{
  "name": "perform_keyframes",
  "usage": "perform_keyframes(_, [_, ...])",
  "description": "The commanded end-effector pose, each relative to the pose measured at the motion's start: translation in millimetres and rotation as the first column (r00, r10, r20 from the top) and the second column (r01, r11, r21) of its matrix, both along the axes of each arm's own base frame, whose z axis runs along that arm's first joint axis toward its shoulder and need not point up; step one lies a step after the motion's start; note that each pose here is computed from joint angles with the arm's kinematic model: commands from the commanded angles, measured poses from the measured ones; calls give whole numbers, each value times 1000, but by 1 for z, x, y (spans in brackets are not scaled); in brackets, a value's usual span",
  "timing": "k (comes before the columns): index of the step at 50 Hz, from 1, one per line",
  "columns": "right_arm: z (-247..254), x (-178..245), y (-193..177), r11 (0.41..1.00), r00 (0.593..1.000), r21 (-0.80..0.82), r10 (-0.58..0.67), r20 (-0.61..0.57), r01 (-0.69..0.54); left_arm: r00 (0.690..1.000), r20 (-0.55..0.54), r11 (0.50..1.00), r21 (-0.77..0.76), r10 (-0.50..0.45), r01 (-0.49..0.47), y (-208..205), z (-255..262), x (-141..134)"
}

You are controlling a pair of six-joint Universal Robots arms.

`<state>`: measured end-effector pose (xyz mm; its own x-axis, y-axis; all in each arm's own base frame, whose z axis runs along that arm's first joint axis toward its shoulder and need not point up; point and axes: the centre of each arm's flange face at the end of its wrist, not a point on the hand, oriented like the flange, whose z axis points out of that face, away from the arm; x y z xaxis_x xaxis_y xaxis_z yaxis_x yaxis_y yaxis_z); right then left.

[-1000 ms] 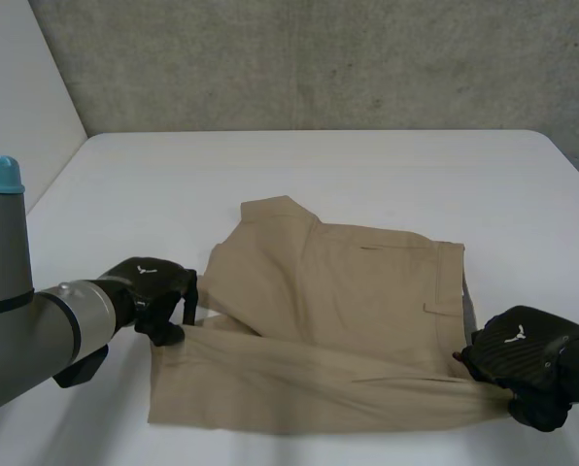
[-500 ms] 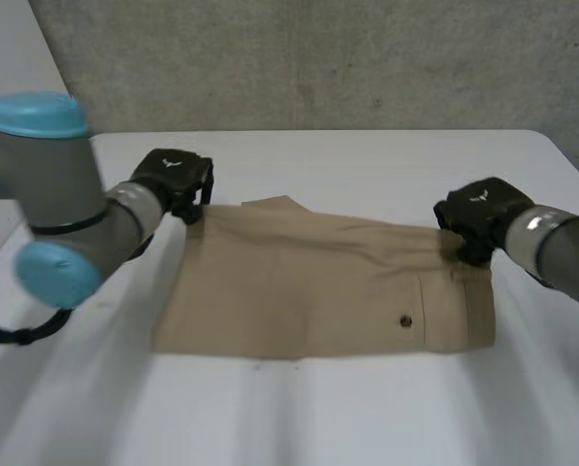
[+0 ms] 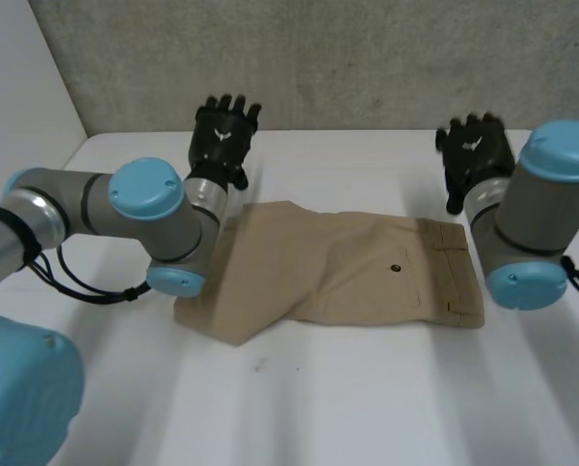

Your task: Fold the shorts.

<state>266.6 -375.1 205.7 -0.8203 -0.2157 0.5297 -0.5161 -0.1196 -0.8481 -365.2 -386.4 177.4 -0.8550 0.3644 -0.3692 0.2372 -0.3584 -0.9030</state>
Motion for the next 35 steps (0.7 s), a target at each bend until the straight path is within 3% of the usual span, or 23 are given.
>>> perform_keyframes(1, [49,-12,35,1000,993,-11,28,117,-27,1000,-18,1000,-17,-7,7,27,32,11])
perform_keyframes(9, [12,-37,83,953,995,290,61,83,-83,999,51,987,161,-16,8,89,39,47])
perform_keyframes(15, [-24,-56,102,895,984,428,52,169,-121,1000,-7,962,274,-11,12,121,37,70])
perform_keyframes(21, [-46,-66,105,890,981,439,39,188,-120,998,-66,927,374,0,25,145,24,85])
perform_keyframes(35, [-81,-71,83,905,988,418,19,155,-83,999,-48,906,423,16,6,155,8,93])
